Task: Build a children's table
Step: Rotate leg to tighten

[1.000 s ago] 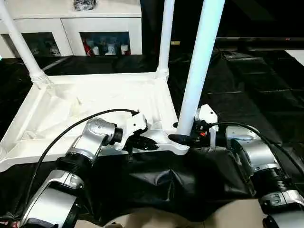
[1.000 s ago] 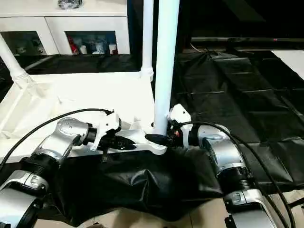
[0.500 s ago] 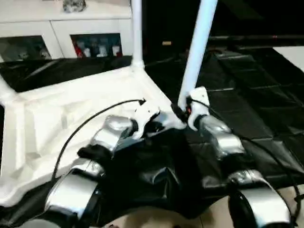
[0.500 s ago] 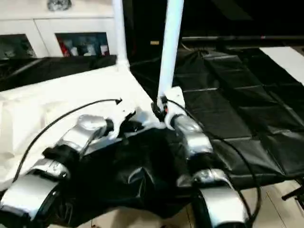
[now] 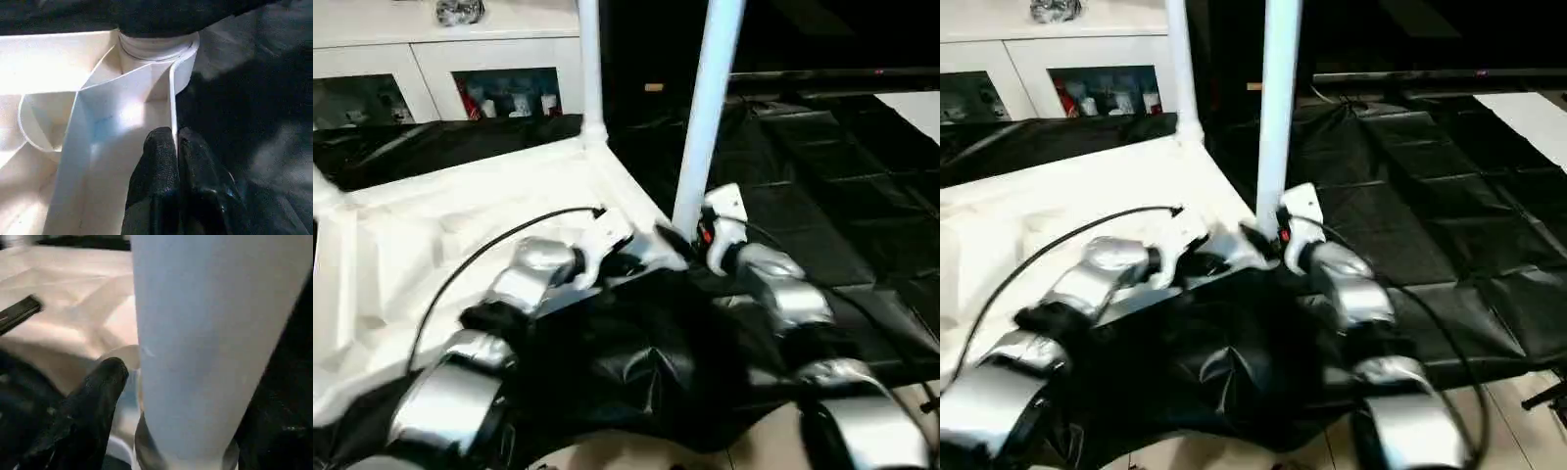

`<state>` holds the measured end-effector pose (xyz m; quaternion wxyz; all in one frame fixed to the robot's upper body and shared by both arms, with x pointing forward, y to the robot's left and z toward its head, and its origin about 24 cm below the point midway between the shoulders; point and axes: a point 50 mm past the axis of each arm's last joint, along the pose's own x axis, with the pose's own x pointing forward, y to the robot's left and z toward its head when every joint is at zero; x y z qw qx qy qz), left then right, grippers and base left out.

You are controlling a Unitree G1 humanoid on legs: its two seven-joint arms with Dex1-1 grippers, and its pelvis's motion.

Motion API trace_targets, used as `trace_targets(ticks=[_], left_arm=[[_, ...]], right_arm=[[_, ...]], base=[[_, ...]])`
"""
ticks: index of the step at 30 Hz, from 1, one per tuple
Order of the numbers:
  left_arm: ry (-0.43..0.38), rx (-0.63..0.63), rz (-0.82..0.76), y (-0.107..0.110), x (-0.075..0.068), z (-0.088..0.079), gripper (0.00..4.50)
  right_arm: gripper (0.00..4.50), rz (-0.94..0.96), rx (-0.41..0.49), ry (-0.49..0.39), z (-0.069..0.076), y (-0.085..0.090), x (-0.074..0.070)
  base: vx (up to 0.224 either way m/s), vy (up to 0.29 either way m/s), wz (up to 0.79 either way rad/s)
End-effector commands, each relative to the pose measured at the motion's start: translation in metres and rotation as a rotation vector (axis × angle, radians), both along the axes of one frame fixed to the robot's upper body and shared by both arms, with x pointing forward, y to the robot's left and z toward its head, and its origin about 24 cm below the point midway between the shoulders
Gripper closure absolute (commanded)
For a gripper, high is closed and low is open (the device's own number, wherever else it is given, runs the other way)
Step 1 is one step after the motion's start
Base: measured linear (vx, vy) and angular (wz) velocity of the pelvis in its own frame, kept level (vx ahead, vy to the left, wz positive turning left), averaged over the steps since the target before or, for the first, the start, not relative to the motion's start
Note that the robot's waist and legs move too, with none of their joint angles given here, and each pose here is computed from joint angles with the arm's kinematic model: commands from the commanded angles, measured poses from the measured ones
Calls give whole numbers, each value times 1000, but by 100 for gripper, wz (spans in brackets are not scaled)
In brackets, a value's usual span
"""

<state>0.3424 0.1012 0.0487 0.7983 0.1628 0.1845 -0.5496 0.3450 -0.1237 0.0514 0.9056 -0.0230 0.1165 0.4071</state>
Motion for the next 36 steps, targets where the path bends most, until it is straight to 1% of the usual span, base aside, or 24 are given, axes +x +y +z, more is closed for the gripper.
trace_targets(ticks=[1, 3, 4, 7, 9, 13, 14, 16, 18, 20, 21, 23, 27, 28, 30, 36], left_arm=[[-91, -96, -116, -25, -1, 20, 450], [-80, -85, -154, -19, -4, 19, 450], [-74, -82, -169, -17, -6, 18, 450], [-62, -77, -199, -13, -9, 17, 450], [-47, -72, -224, -9, -12, 17, 450], [-45, -70, -224, -7, -12, 16, 450], [-45, -70, -224, -6, -12, 16, 450], [-43, -68, -224, -5, -13, 16, 450], [-41, -67, -225, -4, -13, 16, 450], [-38, -67, -227, -4, -13, 16, 450], [-38, -67, -227, -4, -14, 16, 450], [-35, -66, -227, -4, -14, 15, 450], [-26, -63, -227, -2, -15, 14, 450], [-23, -61, -227, -1, -15, 14, 450], [-22, -59, -227, 0, -15, 14, 450], [-15, -51, -197, 0, -14, 11, 450]], right_arm=[[79, 200, -20, 111, -20, 28, -19], [55, 261, -68, 130, -22, 16, -25], [41, 275, -99, 123, -22, 11, -26], [32, 302, -140, 102, -22, 3, -29], [32, 332, -136, 110, -20, -2, -33], [32, 342, -126, 120, -19, -5, -35], [49, 344, -121, 124, -18, -6, -35], [49, 342, -122, 126, -17, -6, -35], [75, 338, -121, 127, -17, -7, -35], [87, 337, -112, 128, -16, -7, -35], [101, 339, -112, 129, -16, -7, -35], [101, 342, -108, 131, -16, -6, -36], [138, 348, -101, 139, -16, -7, -37], [138, 348, -101, 141, -16, -6, -38], [164, 347, -102, 142, -17, -7, -38], [186, 307, -70, 161, -22, -5, -39]], base=[[0, 0, 0], [0, 0, 0], [0, 0, 0], [0, 0, 0], [0, 0, 0], [0, 0, 0], [0, 0, 0], [0, 0, 0], [0, 0, 0], [0, 0, 0], [0, 0, 0], [0, 0, 0], [0, 0, 0], [0, 0, 0], [0, 0, 0], [0, 0, 0]])
